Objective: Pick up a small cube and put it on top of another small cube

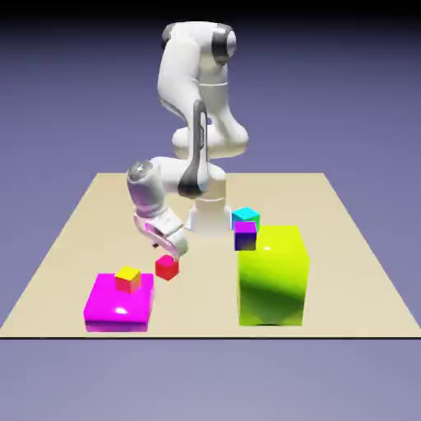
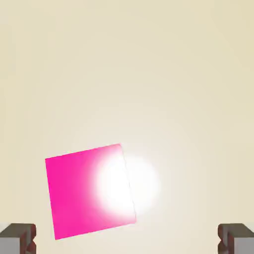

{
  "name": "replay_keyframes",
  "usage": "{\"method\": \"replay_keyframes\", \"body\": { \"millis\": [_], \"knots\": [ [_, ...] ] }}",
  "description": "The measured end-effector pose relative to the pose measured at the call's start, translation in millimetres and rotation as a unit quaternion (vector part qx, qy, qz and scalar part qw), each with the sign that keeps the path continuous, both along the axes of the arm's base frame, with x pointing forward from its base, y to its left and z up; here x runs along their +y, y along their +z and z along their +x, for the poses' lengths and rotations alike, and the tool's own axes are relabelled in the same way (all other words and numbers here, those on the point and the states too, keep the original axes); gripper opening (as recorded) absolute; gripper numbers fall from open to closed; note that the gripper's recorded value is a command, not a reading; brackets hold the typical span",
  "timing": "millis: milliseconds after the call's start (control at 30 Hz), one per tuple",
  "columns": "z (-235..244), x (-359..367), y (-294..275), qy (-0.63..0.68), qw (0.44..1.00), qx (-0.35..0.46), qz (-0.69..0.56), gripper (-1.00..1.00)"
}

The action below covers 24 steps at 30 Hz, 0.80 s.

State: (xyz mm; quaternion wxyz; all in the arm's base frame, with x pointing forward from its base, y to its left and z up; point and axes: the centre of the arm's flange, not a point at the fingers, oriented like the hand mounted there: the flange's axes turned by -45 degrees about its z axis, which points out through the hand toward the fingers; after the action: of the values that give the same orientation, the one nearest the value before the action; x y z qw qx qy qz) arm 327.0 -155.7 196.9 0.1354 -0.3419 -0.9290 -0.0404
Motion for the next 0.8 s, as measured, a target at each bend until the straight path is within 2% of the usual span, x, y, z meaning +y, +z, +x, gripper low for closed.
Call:
{"method": "replay_keyframes", "body": {
  "millis": [133, 367, 400, 467, 700, 767, 800],
  "knots": [
    [-7.6, -5.4, -7.4, 0.050, 0.999, 0.010, 0.019, 0.00],
    [-19.9, 3.3, -72.7, 0.050, 0.999, 0.010, 0.019, 0.00],
    [-20.7, 3.6, -74.8, 0.050, 0.999, 0.010, 0.019, -1.00],
    [-20.7, 3.5, -74.8, 0.050, 0.999, 0.010, 0.019, -1.00],
    [-8.8, -7.4, -9.1, 0.047, 0.999, 0.010, 0.018, -1.00],
    [-7.6, -5.3, -7.4, 0.050, 0.999, 0.010, 0.018, -1.00],
    [7.1, 7.3, -0.4, 0.059, 0.998, 0.008, 0.010, -1.00]
  ]
}}
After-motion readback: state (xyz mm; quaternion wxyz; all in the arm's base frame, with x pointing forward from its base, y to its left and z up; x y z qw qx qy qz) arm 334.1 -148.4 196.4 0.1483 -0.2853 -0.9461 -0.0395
